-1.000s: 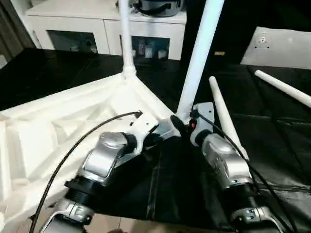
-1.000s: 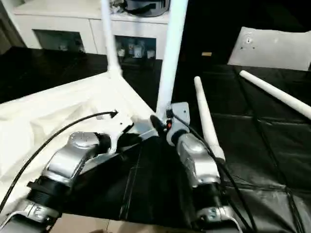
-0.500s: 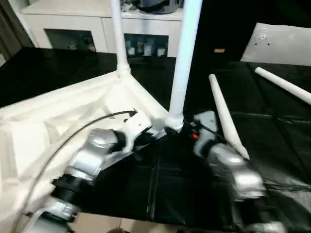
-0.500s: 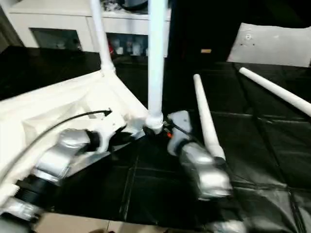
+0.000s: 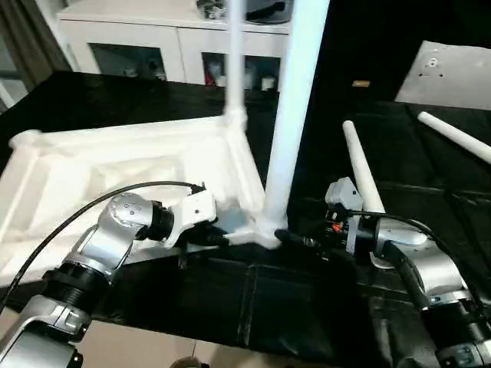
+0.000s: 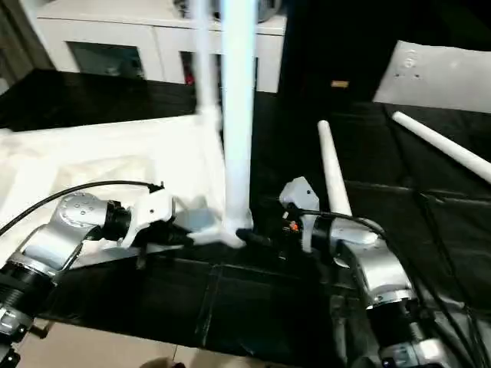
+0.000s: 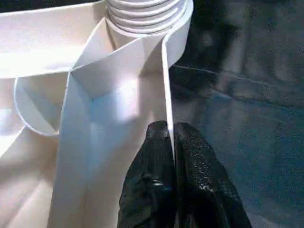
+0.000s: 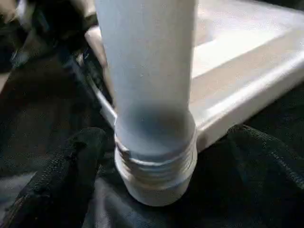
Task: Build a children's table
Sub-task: Rotate leg to tighten
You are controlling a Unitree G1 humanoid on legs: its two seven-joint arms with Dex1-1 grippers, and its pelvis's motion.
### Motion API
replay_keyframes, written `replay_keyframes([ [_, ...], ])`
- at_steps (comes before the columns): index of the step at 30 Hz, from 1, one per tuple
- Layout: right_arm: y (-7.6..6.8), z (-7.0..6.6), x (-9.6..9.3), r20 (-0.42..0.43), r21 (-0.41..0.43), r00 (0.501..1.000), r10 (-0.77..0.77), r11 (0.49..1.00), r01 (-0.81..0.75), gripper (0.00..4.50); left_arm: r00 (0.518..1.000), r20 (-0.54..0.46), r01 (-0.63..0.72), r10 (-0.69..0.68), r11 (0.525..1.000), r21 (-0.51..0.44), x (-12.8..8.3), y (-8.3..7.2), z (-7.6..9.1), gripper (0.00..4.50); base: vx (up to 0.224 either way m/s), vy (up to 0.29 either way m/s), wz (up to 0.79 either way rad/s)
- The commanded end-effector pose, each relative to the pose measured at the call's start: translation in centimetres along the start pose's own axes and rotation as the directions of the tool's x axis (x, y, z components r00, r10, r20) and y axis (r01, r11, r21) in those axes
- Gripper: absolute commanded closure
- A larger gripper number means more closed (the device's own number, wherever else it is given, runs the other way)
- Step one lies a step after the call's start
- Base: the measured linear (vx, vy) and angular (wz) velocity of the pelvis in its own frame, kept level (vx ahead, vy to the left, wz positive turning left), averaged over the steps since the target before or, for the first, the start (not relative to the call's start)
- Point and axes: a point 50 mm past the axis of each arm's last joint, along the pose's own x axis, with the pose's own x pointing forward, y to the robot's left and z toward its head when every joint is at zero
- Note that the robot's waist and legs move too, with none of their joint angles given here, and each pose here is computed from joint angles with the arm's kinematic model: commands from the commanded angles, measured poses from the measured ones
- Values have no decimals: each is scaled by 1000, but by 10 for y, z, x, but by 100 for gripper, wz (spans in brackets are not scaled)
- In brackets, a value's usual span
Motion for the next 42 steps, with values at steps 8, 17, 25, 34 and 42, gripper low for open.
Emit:
replay_keyframes([
  [8,6,-3,6,-57,-18,989,137,990,-138,43,979,-56,198,-194,976,86,6,-10,4,450,0,0,0],
  [17,7,-2,14,-46,-23,985,165,986,-167,126,971,-63,237,-231,965,109,8,-11,4,450,0,0,0],
  [25,13,-1,21,-17,-9,980,199,980,-199,170,969,-66,245,-238,963,112,9,-12,3,450,0,0,0],
  [34,25,-6,24,96,103,991,91,990,-101,173,1000,18,11,-11,1000,-7,18,-3,2,450,0,0,0],
  [42,22,-15,52,114,310,932,-344,904,296,174,948,77,-279,310,921,-272,37,3,13,450,0,0,0],
])
